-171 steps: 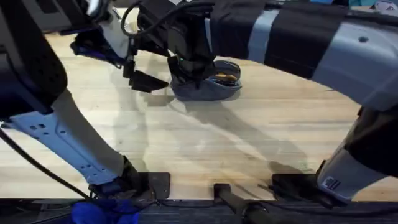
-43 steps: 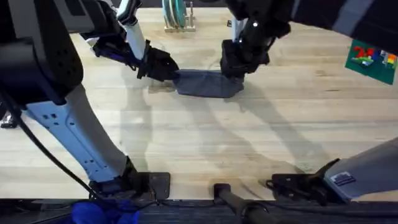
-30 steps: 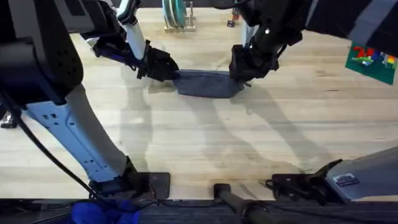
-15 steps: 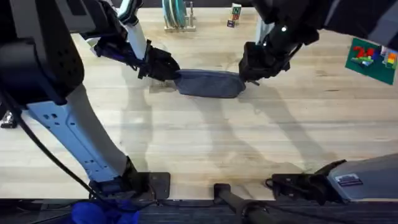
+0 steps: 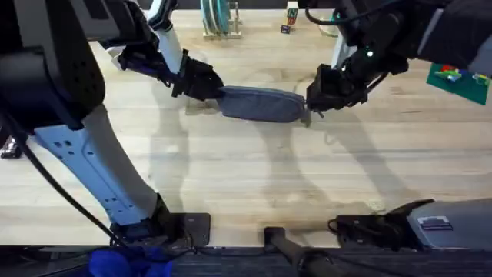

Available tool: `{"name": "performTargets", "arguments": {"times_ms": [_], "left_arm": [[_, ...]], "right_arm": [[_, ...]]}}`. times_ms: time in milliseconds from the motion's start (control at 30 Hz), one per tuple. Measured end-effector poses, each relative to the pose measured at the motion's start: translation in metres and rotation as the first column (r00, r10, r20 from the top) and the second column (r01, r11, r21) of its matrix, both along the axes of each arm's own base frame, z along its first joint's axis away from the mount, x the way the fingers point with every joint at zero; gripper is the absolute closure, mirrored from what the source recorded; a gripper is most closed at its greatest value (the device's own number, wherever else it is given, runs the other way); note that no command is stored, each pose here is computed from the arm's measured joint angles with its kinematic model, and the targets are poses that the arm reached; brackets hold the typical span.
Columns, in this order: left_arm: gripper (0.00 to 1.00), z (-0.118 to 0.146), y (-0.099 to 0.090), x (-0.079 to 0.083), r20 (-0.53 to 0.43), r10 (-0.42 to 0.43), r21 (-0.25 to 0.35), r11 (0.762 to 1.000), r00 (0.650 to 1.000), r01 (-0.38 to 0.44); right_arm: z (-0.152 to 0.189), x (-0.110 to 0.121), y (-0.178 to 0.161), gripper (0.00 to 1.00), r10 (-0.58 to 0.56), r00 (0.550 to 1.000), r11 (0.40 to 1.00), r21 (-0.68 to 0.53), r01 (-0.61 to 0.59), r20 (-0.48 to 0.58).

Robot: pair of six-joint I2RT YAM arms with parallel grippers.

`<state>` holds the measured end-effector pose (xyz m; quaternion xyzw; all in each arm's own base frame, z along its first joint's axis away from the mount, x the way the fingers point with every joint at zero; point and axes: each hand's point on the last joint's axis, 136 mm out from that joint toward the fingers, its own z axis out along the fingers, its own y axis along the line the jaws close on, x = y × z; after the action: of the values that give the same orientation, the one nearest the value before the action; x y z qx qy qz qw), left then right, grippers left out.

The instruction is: Unzip the bag, pick up the pens from the table one at a time and place them inside, then zip the bag closed.

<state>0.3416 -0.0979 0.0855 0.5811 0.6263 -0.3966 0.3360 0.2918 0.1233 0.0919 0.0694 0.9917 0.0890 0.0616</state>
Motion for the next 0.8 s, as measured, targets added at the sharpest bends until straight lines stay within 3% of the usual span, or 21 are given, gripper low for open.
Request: {"name": "performTargets", "arguments": {"times_ms": [367, 800], "left_arm": [[0.959, 0.000, 0.000, 0.000, 0.001, -0.001, 0.000, 1.000, 1.000, 0.001], [0.959, 0.000, -0.001, 0.000, 0.003, -0.001, -0.001, 1.000, 1.000, 0.001]], "right_arm": [[-0.012, 0.001, -0.006, 0.968, -0.019, 1.000, 0.998, 0.054, 0.019, -0.002], [-0.036, -0.015, -0.024, 0.968, -0.054, 0.997, 0.994, 0.095, 0.060, -0.056]]}}
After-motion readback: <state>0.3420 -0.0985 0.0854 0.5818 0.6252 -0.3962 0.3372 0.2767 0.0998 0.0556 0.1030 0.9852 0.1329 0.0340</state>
